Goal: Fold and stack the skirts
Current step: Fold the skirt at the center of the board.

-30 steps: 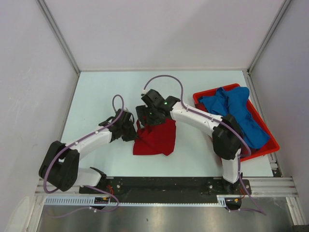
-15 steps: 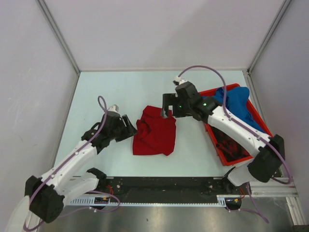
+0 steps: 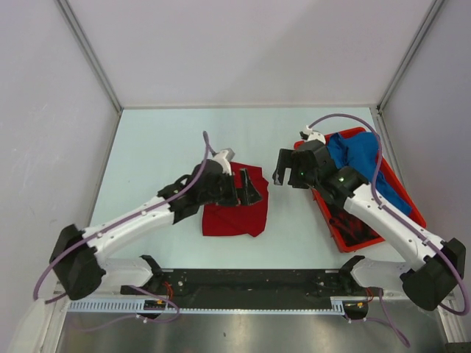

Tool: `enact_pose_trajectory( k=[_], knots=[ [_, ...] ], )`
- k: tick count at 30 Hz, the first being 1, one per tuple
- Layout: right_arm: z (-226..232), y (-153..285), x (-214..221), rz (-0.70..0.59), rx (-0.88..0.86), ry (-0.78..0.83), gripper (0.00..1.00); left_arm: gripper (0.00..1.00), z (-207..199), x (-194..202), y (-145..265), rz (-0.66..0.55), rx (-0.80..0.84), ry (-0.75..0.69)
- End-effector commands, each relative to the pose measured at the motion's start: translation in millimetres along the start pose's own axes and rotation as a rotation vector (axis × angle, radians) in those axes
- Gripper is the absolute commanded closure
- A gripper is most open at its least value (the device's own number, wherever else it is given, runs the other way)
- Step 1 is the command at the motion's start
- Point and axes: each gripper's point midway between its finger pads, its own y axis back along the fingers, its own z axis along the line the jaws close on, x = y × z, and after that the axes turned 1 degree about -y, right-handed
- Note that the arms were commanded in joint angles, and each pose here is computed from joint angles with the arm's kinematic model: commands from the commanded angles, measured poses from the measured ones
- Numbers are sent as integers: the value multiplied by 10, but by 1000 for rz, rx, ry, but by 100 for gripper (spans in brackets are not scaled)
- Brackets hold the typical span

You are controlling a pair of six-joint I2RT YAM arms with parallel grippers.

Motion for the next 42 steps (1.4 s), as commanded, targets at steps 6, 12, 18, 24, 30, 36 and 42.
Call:
enact_pose_trajectory(
  k=[6, 12, 18, 24, 30, 36, 42],
  knots=[
    [-110, 73, -114, -76, -20, -18, 0, 0, 737, 409, -209, 116, -289, -40],
    [331, -265, 148, 62, -266, 133, 0, 0, 1003, 587, -155, 111, -339, -12],
    [832, -699, 161, 59, -508, 196, 0, 0, 1315, 796, -147, 143, -401, 48],
    [1208, -1045, 374, 139, -730, 158, 0, 0, 1463, 790, -197, 144, -399, 81],
    [1063, -1476, 708, 244, -670, 103, 0, 0, 1637, 582, -209, 95, -439, 94],
    [788, -1595, 931, 339, -535, 41, 0, 0, 1786, 306, -240, 58, -466, 130],
    [638, -1341, 1211, 383, -437, -23, 0, 0, 1521, 115, -273, 38, -372, 121]
  ],
)
